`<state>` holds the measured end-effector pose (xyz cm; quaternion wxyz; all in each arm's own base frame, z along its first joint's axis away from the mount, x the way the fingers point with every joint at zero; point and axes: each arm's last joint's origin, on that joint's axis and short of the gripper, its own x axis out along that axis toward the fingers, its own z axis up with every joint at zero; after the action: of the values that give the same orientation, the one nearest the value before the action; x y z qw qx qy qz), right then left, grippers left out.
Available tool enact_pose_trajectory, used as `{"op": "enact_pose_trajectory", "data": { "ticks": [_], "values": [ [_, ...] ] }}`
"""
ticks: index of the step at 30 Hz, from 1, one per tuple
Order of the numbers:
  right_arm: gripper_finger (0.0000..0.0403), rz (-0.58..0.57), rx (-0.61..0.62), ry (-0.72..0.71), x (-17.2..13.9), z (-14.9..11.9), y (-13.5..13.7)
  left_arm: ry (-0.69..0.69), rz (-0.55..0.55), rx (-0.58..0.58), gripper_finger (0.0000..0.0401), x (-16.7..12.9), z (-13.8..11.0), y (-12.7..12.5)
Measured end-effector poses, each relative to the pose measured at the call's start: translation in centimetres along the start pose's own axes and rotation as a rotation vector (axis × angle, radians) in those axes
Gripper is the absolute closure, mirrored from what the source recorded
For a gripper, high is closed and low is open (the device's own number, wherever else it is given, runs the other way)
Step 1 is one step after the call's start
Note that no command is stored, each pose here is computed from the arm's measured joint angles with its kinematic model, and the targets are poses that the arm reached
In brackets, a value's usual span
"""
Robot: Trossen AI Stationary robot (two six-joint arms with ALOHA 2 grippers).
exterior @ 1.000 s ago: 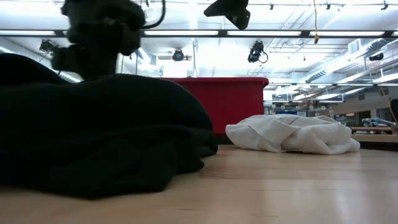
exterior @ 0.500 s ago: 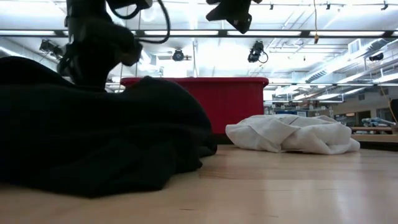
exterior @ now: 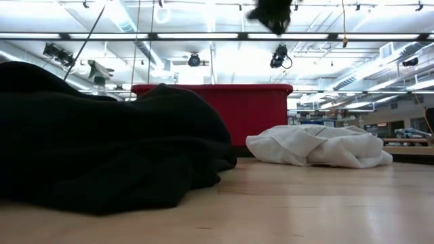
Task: Fold laundry
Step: Fold the black shirt
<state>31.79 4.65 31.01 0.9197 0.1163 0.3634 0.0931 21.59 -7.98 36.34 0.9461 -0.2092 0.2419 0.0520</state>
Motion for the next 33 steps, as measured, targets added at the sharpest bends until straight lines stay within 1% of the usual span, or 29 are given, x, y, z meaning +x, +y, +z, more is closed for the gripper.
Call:
{"op": "enact_pose_trajectory", "data": {
  "ticks": [1,3,5,7,9,11,14,16,19,21,24,28,30,33],
  "values": [
    [0.0250,0.010,0.019,0.017,0.4,-0.5,-0.2,0.008,0.014,-0.072,0.0400,-0.5,-0.1,0.2],
    [0.0250,0.022,0.035,-0.001,1.3,-1.0,-0.4,0.096,0.070,-0.190,0.0400,-0.6,-1.1,0.6],
    [0.0250,0.037,0.039,-0.043,1.8,-1.2,-0.3,0.199,0.151,-0.277,0.0398,0.3,-2.7,0.7],
    [0.0250,0.045,0.038,-0.090,1.8,-0.9,-0.2,0.301,0.276,-0.377,0.0387,2.0,-4.5,1.0],
    [0.0250,0.045,0.055,-0.104,1.8,-0.7,-0.3,0.401,0.398,-0.408,0.0362,3.3,-6.1,1.5],
    [0.0250,0.044,0.062,-0.113,1.7,-0.5,-0.4,0.419,0.478,-0.442,0.0327,4.2,-6.8,1.7],
    [0.0250,0.054,0.064,-0.111,1.7,-0.5,-0.4,0.428,0.549,-0.486,0.0271,5.1,-7.4,1.9],
    [0.0250,0.065,0.069,-0.103,1.7,-0.6,-0.3,0.455,0.617,-0.505,0.0237,5.4,-7.7,2.4],
    [0.0250,0.083,0.076,-0.101,1.7,-0.6,-0.1,0.490,0.714,-0.509,0.0198,5.5,-8.2,3.0],
    [0.0250,0.083,0.074,-0.102,1.7,-0.6,-0.1,0.509,0.741,-0.497,0.0184,5.5,-8.4,3.1],
    [0.0250,0.084,0.074,-0.104,1.7,-0.5,-0.1,0.521,0.761,-0.489,0.0182,5.7,-8.8,3.3],
    [0.0250,0.086,0.072,-0.111,1.7,-0.5,0.0,0.545,0.743,-0.513,0.0204,6.4,-10.0,3.8],
    [0.0250,0.088,0.070,-0.115,1.7,-0.4,0.0,0.560,0.717,-0.536,0.0217,6.9,-10.8,4.0],
    [0.0250,0.089,0.063,-0.116,1.7,-0.5,0.1,0.541,0.667,-0.585,0.0233,7.9,-12.1,4.5]
  ]
}}
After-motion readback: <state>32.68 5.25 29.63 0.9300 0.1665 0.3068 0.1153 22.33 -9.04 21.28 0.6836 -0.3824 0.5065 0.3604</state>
